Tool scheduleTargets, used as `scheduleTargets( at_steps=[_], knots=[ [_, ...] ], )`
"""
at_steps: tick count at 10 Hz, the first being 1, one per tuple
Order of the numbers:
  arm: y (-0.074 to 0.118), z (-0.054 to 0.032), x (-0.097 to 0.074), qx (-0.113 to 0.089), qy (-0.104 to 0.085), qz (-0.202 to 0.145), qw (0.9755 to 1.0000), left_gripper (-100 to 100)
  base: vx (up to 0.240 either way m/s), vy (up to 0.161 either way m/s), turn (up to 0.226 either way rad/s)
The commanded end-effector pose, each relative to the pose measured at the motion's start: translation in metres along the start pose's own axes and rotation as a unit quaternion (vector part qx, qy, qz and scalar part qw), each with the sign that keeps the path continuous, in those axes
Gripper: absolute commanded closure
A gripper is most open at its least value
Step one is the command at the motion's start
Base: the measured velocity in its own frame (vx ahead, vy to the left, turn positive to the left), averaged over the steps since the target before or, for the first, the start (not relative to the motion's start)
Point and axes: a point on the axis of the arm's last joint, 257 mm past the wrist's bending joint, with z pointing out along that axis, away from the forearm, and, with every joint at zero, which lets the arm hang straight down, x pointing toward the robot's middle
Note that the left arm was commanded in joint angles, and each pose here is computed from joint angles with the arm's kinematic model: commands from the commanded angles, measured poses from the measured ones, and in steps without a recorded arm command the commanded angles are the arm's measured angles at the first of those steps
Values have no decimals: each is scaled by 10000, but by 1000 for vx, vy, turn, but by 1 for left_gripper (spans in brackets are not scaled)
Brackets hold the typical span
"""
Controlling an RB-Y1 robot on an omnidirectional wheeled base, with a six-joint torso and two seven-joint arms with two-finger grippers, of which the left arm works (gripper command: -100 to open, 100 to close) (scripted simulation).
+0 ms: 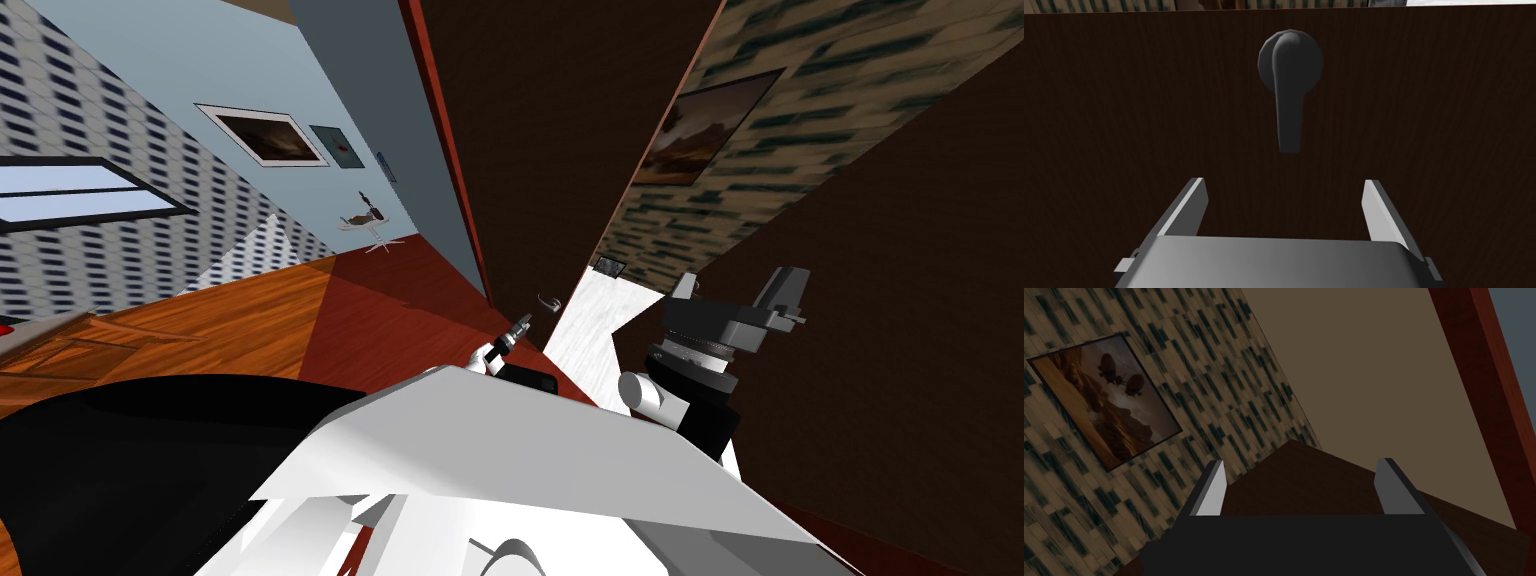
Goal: Push the door open
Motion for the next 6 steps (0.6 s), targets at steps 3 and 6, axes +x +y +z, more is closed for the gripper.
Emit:
scheduleTargets(
  at_steps=[3,6],
  knots=[
    [33,-28,-81,-50,-42,61,10000,-100,76,-47,-25],
    [44,-16,-107,-71,-98,59,9999,-100,190,-116,-29]
  ],
)
